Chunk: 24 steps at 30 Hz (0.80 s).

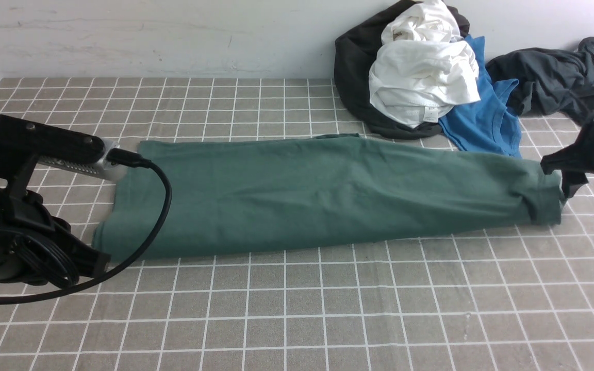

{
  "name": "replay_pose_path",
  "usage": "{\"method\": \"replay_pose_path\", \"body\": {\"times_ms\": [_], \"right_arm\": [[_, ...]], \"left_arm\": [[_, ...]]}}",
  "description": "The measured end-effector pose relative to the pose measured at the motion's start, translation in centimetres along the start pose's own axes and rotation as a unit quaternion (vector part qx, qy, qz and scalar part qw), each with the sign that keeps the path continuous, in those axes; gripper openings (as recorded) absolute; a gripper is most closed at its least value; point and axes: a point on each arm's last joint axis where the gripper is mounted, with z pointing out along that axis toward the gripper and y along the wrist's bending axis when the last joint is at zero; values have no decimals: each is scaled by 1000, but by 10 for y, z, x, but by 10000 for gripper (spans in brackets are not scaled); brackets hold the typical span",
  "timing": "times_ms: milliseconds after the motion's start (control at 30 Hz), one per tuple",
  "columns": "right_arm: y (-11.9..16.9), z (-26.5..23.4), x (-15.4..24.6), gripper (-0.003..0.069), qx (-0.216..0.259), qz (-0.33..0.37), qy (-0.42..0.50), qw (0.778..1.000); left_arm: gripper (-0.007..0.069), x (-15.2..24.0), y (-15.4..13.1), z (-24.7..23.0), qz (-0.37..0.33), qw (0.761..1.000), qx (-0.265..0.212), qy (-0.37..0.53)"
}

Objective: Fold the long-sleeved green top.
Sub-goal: Use the right arm to clamp the right edge of the fabric

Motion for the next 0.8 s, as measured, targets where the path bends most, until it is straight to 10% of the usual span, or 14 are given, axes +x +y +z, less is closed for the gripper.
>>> {"method": "replay_pose_path", "body": {"times_ms": [167,567,800], "right_arm": [[10,-2,0,564,-68,9,-2,998],[15,35,-5,577,-79,27,-21,996],[14,29,-1,280,-80,4,-2,997]], "left_arm": [[-8,-2,0,0,-2,1000,2,-9],[-8,-2,-1,0,-5,1000,5,-9],[-8,-2,-1,0,-6,1000,6,-8]]}}
